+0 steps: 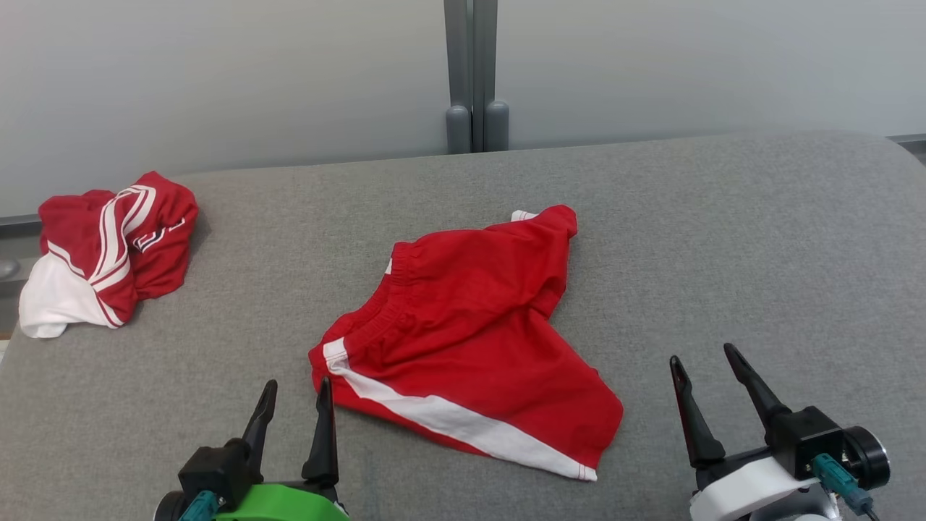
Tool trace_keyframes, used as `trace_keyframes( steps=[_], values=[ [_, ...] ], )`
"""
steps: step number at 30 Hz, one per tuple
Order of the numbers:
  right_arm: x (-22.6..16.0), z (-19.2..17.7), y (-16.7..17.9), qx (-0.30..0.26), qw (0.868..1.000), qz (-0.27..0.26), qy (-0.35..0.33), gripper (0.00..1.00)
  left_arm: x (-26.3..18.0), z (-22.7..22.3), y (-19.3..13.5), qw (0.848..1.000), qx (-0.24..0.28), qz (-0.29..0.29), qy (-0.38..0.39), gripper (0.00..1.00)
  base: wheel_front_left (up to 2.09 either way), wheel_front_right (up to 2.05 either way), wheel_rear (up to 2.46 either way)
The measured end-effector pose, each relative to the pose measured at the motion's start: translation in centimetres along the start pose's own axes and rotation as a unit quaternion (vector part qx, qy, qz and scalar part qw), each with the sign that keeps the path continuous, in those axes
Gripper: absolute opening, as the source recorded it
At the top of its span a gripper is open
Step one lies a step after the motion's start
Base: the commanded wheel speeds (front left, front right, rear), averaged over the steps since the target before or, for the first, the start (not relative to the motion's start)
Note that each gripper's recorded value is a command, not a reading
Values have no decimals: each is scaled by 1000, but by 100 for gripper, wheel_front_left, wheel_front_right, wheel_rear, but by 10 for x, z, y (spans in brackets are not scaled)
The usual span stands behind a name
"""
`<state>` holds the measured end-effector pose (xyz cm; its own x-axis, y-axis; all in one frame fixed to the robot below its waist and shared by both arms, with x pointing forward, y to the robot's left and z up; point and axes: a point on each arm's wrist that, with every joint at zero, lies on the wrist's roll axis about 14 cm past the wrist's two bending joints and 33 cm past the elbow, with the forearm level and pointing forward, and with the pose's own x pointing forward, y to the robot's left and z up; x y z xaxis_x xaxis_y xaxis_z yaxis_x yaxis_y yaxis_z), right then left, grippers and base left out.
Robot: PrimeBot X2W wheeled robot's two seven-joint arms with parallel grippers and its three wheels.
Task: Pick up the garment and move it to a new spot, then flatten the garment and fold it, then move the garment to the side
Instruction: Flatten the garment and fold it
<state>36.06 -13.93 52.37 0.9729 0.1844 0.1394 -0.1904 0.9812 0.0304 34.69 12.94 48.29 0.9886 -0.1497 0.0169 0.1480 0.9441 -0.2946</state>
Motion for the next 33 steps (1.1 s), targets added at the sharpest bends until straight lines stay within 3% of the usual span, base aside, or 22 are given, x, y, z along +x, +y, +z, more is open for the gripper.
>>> trace_keyframes(
  steps=[9, 23, 25, 26, 28, 29, 33],
  values=[
    [6, -63, 24, 8, 994, 40, 100, 100, -5, 5, 8, 1000, 7, 14, -8, 100, 0, 0, 0],
    [21, -142, 68, 1, 966, 117, 232, 100, -24, 8, 45, 997, 11, 81, -10, 100, 0, 0, 0],
    [25, -147, 73, 2, 963, 125, 240, 68, -26, 7, 49, 996, 11, 88, -8, 100, 0, 0, 0],
    [28, -149, 76, 4, 962, 128, 242, 34, -27, 6, 51, 996, 11, 91, -7, 100, 0, 0, 0],
    [34, -150, 79, 6, 961, 132, 243, 7, -27, 6, 54, 995, 11, 96, -7, 100, 0, 0, 0],
    [38, -149, 80, 6, 961, 132, 241, 0, -27, 6, 55, 995, 11, 98, -7, 100, 0, 0, 0],
    [51, -142, 75, 5, 966, 124, 228, 0, -25, 6, 56, 995, 10, 100, -6, 100, 0, 0, 0]
  ],
)
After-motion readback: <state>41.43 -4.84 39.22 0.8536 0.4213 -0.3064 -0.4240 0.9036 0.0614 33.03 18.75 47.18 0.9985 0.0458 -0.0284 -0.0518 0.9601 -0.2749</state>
